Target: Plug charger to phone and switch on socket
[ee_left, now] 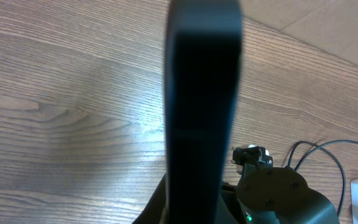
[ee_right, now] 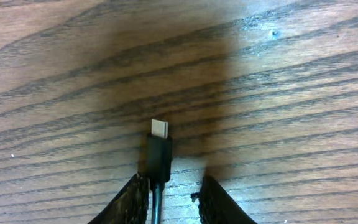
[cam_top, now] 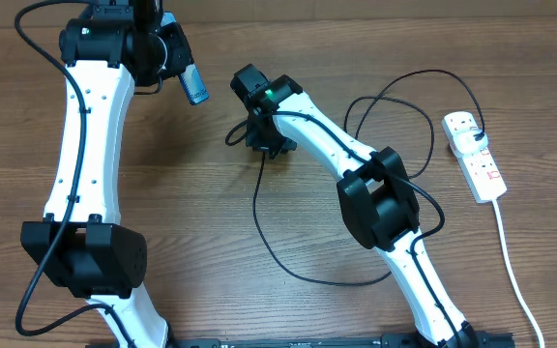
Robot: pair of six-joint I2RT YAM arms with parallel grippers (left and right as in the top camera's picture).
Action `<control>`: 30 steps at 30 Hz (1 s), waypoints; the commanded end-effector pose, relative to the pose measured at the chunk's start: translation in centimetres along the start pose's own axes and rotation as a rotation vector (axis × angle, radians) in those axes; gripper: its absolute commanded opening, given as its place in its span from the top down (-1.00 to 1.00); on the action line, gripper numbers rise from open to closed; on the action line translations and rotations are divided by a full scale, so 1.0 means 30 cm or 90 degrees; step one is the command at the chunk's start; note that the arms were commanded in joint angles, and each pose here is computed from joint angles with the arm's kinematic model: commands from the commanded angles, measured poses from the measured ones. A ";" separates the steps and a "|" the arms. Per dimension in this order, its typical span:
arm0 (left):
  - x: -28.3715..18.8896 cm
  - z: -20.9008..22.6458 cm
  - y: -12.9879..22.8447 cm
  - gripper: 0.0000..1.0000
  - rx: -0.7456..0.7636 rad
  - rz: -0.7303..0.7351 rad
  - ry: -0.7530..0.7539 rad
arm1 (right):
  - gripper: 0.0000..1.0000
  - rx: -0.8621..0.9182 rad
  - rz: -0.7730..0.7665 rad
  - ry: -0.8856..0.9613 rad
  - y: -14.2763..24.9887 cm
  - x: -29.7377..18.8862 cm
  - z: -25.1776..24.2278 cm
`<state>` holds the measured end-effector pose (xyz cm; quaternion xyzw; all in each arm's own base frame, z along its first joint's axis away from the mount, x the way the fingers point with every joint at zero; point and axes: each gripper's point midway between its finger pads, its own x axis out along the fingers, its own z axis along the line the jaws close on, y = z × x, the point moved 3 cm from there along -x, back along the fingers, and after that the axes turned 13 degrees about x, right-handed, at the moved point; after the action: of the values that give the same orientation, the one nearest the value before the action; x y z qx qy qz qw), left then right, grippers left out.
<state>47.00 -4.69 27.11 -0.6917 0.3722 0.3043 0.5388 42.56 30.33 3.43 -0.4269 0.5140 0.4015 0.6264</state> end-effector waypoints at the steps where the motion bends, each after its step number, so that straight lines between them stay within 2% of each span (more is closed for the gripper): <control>1: -0.031 0.004 -0.021 0.92 -0.008 -0.020 0.000 | 0.47 0.001 0.019 0.017 0.009 0.079 -0.020; 8: -0.031 0.002 -0.020 0.91 -0.008 -0.019 0.003 | 0.80 0.001 0.020 0.018 0.009 0.081 -0.022; 15: -0.032 -0.016 -0.025 0.92 -0.002 -0.022 0.026 | 0.93 0.004 0.038 0.018 0.018 0.074 -0.028; 18: -0.035 -0.053 -0.037 0.92 0.024 -0.031 0.074 | 0.93 0.011 0.050 0.006 0.010 0.043 -0.029; 23: -0.056 -0.139 -0.081 0.92 0.060 -0.070 0.184 | 0.93 0.001 0.066 -0.066 -0.039 -0.091 -0.013; 30: -0.123 -0.262 -0.148 0.92 0.115 -0.137 0.348 | 0.93 -0.073 0.077 -0.268 -0.115 -0.484 -0.028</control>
<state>49.76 -9.28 31.75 -0.7357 0.4178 0.0990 0.5239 42.70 27.58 6.84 -0.3492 0.5074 0.4912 0.6159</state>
